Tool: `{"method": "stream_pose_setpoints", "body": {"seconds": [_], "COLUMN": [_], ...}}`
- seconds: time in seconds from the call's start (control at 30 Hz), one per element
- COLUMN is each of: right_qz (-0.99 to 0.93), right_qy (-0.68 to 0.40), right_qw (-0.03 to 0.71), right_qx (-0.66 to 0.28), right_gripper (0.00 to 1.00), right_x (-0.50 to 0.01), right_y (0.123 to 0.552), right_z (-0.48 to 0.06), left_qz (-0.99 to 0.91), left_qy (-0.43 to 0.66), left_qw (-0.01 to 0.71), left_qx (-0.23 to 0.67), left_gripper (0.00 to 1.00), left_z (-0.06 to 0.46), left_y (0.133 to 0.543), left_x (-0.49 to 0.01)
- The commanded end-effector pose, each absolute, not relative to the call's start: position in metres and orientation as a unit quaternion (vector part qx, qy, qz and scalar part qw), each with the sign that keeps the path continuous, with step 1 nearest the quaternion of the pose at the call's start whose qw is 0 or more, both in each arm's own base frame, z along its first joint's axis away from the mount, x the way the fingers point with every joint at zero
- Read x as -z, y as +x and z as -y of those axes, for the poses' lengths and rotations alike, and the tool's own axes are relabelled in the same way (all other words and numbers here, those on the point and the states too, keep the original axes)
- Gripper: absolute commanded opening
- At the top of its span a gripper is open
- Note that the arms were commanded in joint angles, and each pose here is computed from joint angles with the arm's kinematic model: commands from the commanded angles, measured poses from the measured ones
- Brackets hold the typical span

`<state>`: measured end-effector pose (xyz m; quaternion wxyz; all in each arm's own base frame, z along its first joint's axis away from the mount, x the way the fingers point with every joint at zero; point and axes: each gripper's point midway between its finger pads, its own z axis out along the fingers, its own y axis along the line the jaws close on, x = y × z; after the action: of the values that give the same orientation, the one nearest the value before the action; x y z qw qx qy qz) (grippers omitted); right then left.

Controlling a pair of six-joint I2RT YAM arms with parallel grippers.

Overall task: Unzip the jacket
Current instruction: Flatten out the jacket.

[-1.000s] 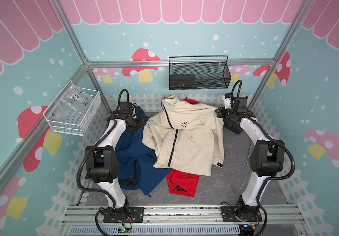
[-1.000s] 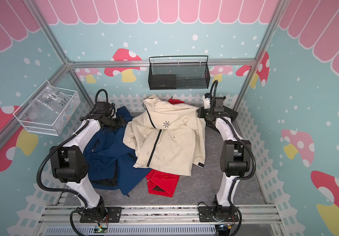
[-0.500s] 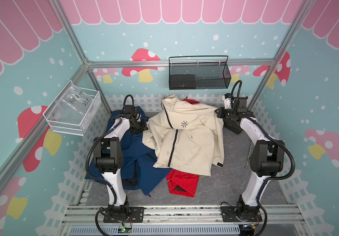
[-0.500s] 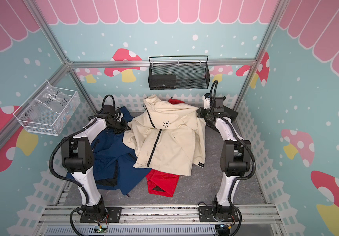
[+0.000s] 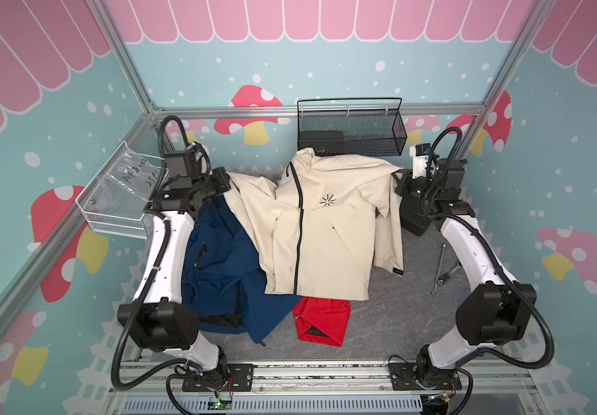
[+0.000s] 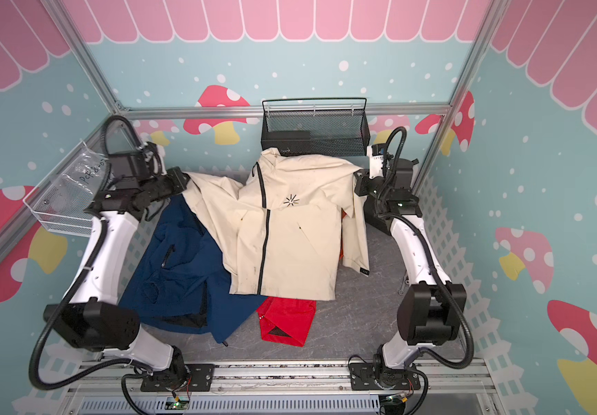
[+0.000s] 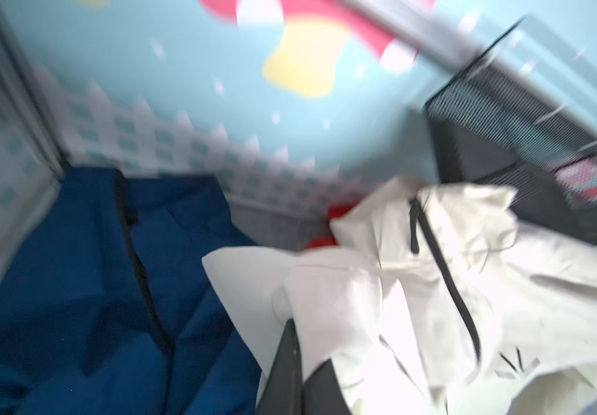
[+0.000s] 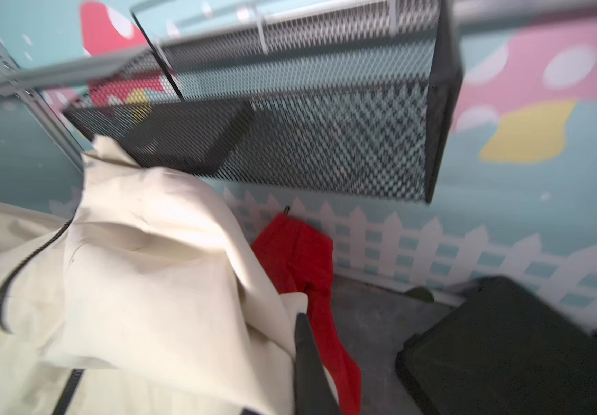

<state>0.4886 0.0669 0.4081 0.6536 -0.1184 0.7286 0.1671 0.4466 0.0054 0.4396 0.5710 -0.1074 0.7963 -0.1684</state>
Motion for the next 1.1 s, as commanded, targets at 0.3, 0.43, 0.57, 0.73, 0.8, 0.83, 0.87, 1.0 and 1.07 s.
{"method": "stream_pose_setpoints", "body": {"seconds": [0.3, 0.43, 0.57, 0.73, 0.8, 0.83, 0.87, 1.0, 1.07], "right_qz": [-0.533, -0.510, -0.498, -0.495, -0.482, -0.475, -0.468, -0.444, -0.425], "right_qy": [-0.077, -0.060, -0.050, -0.064, -0.078, -0.082, -0.082, -0.077, -0.078], "right_qw": [0.842, 0.858, 0.865, 0.866, 0.872, 0.875, 0.879, 0.892, 0.901], "right_qx": [-0.029, -0.014, 0.002, -0.027, -0.035, -0.036, -0.036, -0.026, -0.016], "right_gripper": [0.00, 0.00, 0.00, 0.00, 0.00, 0.00, 0.00, 0.00, 0.00], "right_x": [-0.592, -0.612, -0.622, -0.625, -0.631, -0.634, -0.639, -0.654, -0.663], "right_y": [0.405, 0.383, 0.373, 0.367, 0.356, 0.350, 0.342, 0.309, 0.288], "right_z": [-0.017, -0.006, 0.005, -0.001, -0.007, -0.009, -0.009, -0.010, -0.010], "left_qz": [-0.603, -0.582, -0.579, -0.573, -0.562, -0.557, -0.552, -0.520, -0.499], "left_qy": [-0.197, -0.170, -0.137, -0.094, -0.066, -0.056, -0.046, -0.029, -0.030], "left_qw": [0.770, 0.794, 0.803, 0.814, 0.825, 0.828, 0.832, 0.852, 0.864], "left_qx": [0.065, 0.028, -0.029, -0.020, 0.011, 0.022, 0.033, 0.051, 0.055], "left_gripper": [0.00, 0.00, 0.00, 0.00, 0.00, 0.00, 0.00, 0.00, 0.00], "left_z": [-0.094, -0.092, -0.090, -0.074, -0.060, -0.054, -0.048, -0.033, -0.029], "left_y": [0.351, 0.328, 0.311, 0.304, 0.300, 0.297, 0.292, 0.261, 0.244], "left_x": [-0.613, -0.629, -0.636, -0.642, -0.648, -0.650, -0.652, -0.667, -0.675]}}
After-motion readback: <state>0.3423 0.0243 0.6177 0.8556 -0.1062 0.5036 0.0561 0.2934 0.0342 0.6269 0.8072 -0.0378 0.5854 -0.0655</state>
